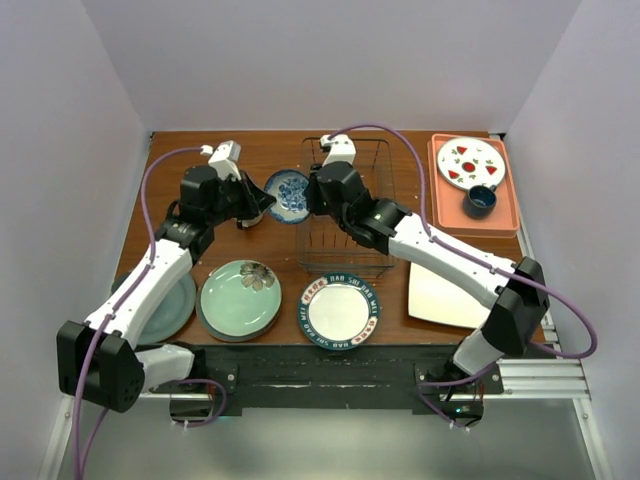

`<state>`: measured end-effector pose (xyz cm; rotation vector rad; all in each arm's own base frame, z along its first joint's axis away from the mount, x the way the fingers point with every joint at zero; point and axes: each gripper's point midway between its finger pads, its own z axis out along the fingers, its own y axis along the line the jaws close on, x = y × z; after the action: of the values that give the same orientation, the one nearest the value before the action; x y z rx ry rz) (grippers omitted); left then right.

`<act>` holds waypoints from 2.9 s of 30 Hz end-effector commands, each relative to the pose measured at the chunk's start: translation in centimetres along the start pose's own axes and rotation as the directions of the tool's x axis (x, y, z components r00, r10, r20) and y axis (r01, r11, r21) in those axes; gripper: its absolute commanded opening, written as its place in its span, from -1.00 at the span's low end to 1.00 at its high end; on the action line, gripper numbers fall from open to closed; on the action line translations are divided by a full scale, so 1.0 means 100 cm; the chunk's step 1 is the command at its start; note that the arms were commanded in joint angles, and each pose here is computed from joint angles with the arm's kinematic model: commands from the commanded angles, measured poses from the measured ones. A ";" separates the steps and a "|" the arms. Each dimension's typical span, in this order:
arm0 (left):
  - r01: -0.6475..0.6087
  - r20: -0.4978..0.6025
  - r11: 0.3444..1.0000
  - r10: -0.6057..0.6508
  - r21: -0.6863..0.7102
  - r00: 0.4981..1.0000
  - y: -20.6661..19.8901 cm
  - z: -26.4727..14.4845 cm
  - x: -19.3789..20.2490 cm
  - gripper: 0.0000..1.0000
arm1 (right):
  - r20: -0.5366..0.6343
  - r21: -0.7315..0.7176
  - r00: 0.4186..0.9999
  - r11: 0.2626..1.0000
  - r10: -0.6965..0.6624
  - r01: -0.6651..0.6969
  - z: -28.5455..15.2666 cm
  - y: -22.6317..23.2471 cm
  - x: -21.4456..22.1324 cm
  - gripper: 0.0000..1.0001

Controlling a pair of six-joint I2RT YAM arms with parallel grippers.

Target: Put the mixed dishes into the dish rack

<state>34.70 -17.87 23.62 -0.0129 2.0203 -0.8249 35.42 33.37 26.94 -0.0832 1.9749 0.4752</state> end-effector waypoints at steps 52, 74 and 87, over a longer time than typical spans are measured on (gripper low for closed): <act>-0.087 -0.163 0.987 0.064 -0.135 0.985 0.041 0.006 0.042 0.68 | -0.433 0.831 0.757 0.109 -0.490 0.546 0.111 -0.221 -0.028 -1.00; -0.106 -0.097 0.964 0.085 -0.246 0.992 0.043 -0.024 0.018 0.72 | -0.536 0.789 0.693 0.007 -0.482 0.614 0.131 -0.231 0.002 -0.69; -0.107 -0.075 0.962 0.091 -0.249 0.993 0.039 -0.032 0.011 0.75 | -0.501 0.777 0.687 0.076 -0.526 0.625 0.150 -0.205 0.019 -0.42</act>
<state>32.27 -13.45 19.21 -0.0325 2.2221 -0.5003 52.65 18.92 13.77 -0.1880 1.8032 -1.3493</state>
